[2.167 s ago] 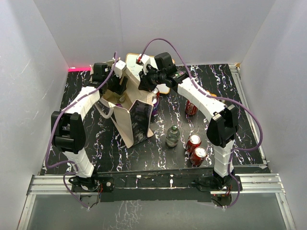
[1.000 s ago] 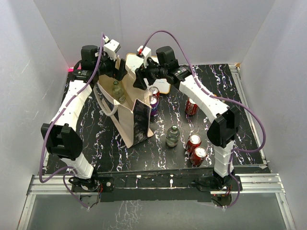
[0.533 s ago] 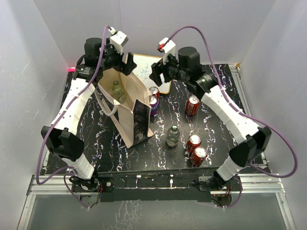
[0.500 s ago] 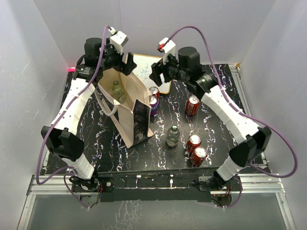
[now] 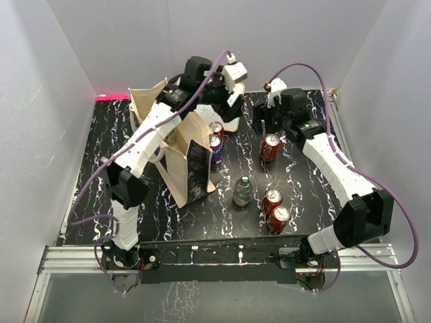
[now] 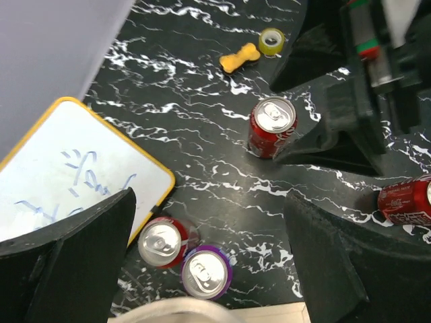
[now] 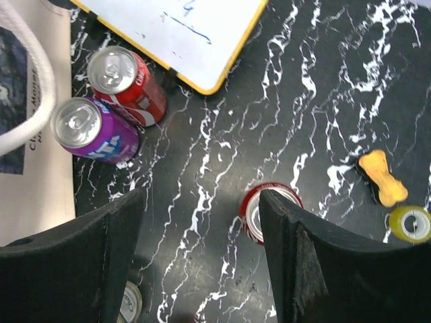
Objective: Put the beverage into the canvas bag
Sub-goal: Pick up the drink from the center of the board.
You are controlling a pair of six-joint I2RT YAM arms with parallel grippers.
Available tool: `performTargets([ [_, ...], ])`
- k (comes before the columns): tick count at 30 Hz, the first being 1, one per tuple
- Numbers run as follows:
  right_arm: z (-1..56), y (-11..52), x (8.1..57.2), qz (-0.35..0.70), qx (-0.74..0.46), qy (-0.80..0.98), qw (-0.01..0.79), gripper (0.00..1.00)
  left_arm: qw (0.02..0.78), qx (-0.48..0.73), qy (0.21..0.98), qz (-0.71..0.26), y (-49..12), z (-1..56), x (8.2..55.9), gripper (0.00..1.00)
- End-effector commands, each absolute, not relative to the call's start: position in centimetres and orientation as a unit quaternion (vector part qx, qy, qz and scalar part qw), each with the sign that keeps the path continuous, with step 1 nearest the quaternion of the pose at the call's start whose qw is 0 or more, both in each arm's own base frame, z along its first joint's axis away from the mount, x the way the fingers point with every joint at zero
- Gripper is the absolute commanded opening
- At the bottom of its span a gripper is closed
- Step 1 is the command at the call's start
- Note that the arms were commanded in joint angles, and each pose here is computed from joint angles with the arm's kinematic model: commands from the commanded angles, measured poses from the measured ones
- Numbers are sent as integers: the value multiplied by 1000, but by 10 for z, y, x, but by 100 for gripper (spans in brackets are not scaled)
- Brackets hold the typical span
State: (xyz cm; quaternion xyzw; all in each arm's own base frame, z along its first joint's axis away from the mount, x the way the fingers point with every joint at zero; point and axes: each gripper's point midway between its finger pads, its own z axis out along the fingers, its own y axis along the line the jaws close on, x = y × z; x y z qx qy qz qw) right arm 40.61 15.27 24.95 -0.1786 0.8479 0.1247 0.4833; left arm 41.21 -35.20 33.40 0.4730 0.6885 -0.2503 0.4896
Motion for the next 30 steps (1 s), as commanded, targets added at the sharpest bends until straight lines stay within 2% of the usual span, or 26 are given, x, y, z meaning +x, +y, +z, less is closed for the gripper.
performTargets([
  [1, 278, 128, 404, 125, -133, 831, 526, 72, 438, 498, 710, -236, -365, 305, 403, 89],
  [5, 264, 102, 402, 111, -96, 846, 512, 72, 406, 519, 719, -220, -378, 275, 399, 88],
  [11, 247, 84, 396, 103, -64, 859, 498, 72, 333, 513, 769, -187, -370, 229, 398, 83],
  [19, 236, 78, 390, 103, -50, 862, 494, 72, 291, 457, 834, -107, -341, 201, 400, 83],
  [30, 233, 80, 396, 120, -50, 859, 494, 72, 245, 425, 869, -66, -316, 172, 396, 87],
])
